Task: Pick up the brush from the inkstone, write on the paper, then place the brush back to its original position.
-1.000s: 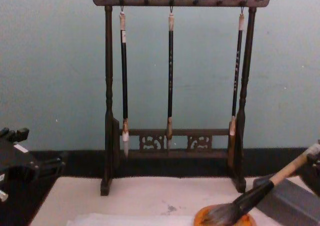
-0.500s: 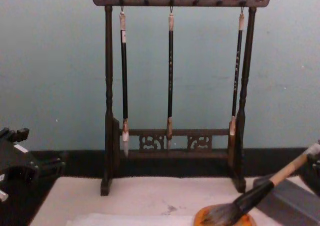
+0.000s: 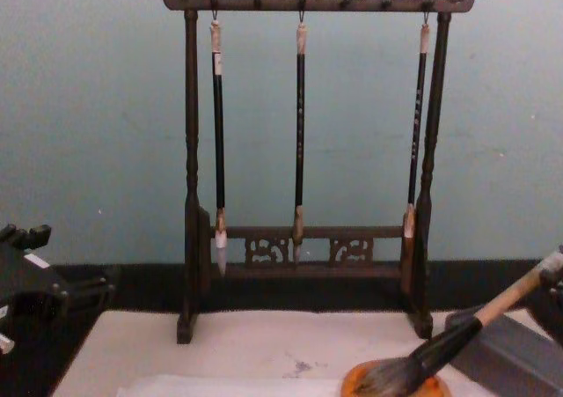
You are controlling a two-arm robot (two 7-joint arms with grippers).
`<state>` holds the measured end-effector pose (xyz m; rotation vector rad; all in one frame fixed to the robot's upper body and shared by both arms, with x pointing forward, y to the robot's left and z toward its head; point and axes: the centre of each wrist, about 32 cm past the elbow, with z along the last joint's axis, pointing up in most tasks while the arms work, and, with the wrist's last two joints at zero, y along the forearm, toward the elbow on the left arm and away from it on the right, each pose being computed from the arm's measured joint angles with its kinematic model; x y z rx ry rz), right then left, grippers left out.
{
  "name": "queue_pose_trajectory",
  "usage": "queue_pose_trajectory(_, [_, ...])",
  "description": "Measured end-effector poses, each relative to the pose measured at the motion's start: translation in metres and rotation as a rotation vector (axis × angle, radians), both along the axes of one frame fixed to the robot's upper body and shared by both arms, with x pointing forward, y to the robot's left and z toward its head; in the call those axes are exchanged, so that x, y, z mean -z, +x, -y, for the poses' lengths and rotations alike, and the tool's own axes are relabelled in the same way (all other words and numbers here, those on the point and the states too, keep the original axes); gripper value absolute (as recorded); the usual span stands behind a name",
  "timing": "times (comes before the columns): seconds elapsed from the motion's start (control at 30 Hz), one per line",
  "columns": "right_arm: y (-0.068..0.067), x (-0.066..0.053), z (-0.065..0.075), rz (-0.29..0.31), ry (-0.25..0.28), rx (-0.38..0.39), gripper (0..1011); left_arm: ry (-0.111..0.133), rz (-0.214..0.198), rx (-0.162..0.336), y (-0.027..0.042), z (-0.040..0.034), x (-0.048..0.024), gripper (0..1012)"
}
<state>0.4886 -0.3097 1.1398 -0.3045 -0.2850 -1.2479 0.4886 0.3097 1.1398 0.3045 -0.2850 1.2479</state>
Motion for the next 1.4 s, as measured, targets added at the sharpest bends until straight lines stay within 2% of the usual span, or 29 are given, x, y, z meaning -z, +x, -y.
queue_pose_trajectory(0.4, [-0.001, 0.000, 0.001, -0.003, 0.006, -0.001, 1000, 0.000, 0.000, 0.000, 0.0000, 0.0000, 0.0000, 1010])
queue_pose_trajectory(0.53, [-0.007, -0.002, 0.004, -0.028, 0.043, -0.007, 1000, 0.000, 0.000, 0.000, 0.0000, 0.0000, 0.0000, 1010])
queue_pose_trajectory(0.63, [-0.013, -0.005, 0.007, -0.062, 0.098, -0.009, 1000, 0.000, 0.000, 0.000, 0.0000, 0.0000, 0.0000, 1010])
queue_pose_trajectory(0.67, [-0.013, -0.005, 0.007, -0.062, 0.098, -0.009, 1000, 0.000, 0.000, 0.000, 0.0000, 0.0000, 0.0000, 1010])
queue_pose_trajectory(0.7, [-0.019, -0.007, 0.011, -0.093, 0.151, -0.009, 1000, 0.000, 0.000, 0.000, 0.0000, 0.0000, 0.0000, 1010])
queue_pose_trajectory(1.0, [-0.044, -0.016, 0.027, -0.222, 0.370, -0.005, 1000, 0.000, 0.000, 0.000, 0.0000, 0.0000, 0.0000, 1010])
queue_pose_trajectory(1.07, [-0.050, -0.017, 0.031, -0.260, 0.442, 0.002, 1000, 0.000, 0.000, 0.000, 0.0000, 0.0000, 0.0000, 1010])
queue_pose_trajectory(1.1, [-0.054, -0.018, 0.035, -0.287, 0.499, 0.008, 1000, 0.000, 0.000, 0.000, 0.0000, 0.0000, 0.0000, 1010])
queue_pose_trajectory(1.2, [-0.059, -0.018, 0.039, -0.325, 0.587, 0.017, 1000, 0.000, 0.000, 0.000, 0.0000, 0.0000, 0.0000, 1010])
queue_pose_trajectory(1.3, [-0.063, -0.016, 0.044, -0.385, 0.744, 0.030, 1000, 0.000, 0.000, 0.000, 0.0000, 0.0000, 0.0000, 1010])
queue_pose_trajectory(1.33, [-0.063, -0.016, 0.044, -0.385, 0.744, 0.030, 1000, 0.000, 0.000, 0.000, 0.0000, 0.0000, 0.0000, 1010])
queue_pose_trajectory(1.37, [-0.063, -0.014, 0.045, -0.407, 0.808, 0.031, 1000, 0.000, 0.000, 0.000, 0.0000, 0.0000, 0.0000, 1009])
queue_pose_trajectory(1.4, [-0.063, -0.013, 0.045, -0.415, 0.831, 0.030, 1000, 0.000, 0.000, 0.000, 0.0000, 0.0000, 0.0000, 1010])
